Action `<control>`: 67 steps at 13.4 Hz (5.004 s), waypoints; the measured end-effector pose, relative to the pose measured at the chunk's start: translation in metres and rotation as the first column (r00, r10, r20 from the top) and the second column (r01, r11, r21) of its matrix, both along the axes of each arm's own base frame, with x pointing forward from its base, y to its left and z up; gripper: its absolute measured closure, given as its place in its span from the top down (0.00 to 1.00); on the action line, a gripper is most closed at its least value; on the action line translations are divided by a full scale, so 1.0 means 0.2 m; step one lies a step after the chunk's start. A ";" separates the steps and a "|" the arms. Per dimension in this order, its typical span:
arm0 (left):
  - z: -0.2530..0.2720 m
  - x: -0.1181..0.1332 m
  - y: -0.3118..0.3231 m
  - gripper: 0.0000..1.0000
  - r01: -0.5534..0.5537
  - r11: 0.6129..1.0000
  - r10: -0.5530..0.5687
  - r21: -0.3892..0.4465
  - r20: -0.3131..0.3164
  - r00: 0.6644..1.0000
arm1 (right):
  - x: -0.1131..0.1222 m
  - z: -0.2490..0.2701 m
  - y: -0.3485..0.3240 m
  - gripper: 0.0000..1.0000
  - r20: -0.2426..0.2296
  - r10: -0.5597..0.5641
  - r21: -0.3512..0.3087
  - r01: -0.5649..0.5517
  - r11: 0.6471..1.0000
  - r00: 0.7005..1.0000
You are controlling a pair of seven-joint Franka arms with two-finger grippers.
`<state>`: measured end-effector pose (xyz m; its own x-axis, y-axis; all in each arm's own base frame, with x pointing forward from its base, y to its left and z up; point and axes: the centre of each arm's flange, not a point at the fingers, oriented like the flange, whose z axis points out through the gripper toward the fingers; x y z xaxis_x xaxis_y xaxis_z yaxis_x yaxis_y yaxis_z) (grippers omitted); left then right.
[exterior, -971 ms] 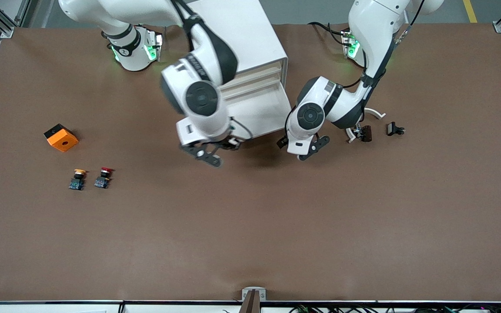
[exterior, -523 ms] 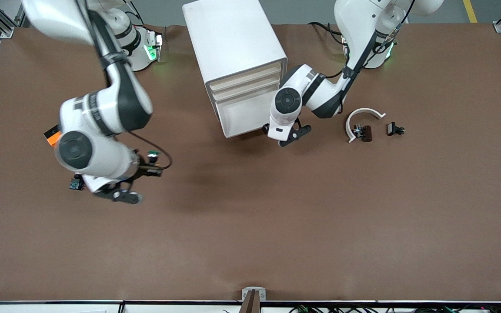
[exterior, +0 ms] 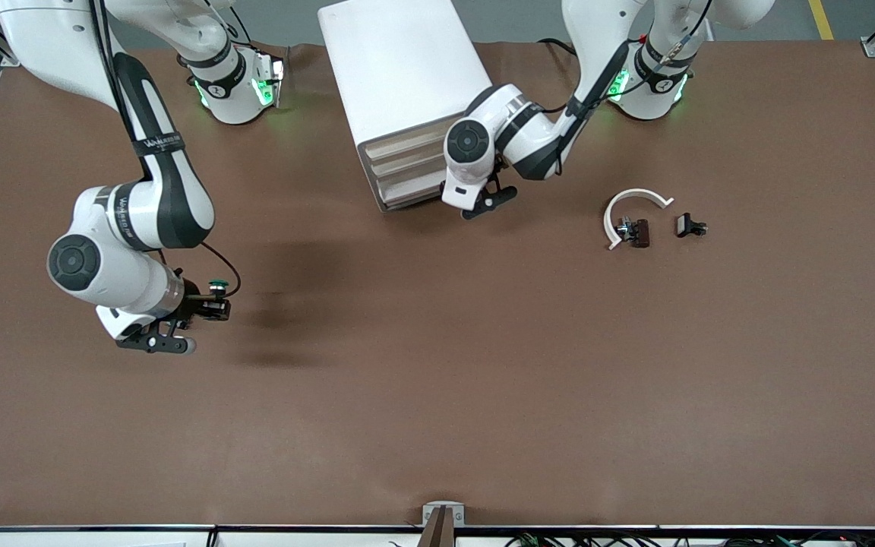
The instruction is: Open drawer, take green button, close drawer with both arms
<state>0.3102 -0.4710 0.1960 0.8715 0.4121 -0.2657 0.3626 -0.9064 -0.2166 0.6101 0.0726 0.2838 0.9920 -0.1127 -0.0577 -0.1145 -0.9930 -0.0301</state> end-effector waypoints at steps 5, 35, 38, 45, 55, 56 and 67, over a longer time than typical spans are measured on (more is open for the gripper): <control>0.00 0.00 0.00 1.00 0.005 1.000 -0.005 0.001 0.005 1.000 | -0.15 -0.22 -0.05 0.42 0.065 -0.018 -0.008 0.019 1.000 0.998; 1.99 1.44 2.48 1.00 0.215 0.971 -0.174 -0.101 0.314 0.933 | -0.03 -0.48 -0.17 0.68 0.076 -0.096 -0.060 0.100 0.993 0.993; 2.05 1.38 2.47 1.00 0.225 0.969 -0.187 -0.101 0.293 0.938 | 0.02 -0.39 -0.16 0.99 0.052 -0.077 -0.067 0.080 0.995 0.996; 2.13 1.27 2.45 1.00 0.267 0.958 -0.235 -0.107 0.249 0.940 | 0.15 0.39 -0.31 1.00 -0.123 0.040 -0.041 -0.046 0.998 0.992; 2.20 1.19 2.28 1.00 0.327 0.940 -0.298 -0.097 0.236 0.925 | 0.12 1.25 -0.59 1.00 -0.188 0.017 -0.015 -0.020 1.000 0.982; 2.21 1.18 2.27 1.00 0.328 0.940 -0.299 -0.096 0.237 0.925 | 0.12 1.26 -0.60 1.00 -0.183 0.012 -0.016 -0.015 1.000 0.983; 2.16 1.17 2.20 1.00 0.375 0.922 -0.342 -0.091 0.260 0.903 | -0.02 1.57 -0.60 1.00 -0.161 0.015 0.001 -0.015 1.000 0.987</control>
<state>0.5447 -0.0316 0.6273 0.9972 0.0344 -0.0665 0.0324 -0.9990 -0.0320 0.6068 -0.0477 0.5986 0.9713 -0.0977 -0.2170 -0.1029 -0.9946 -0.0128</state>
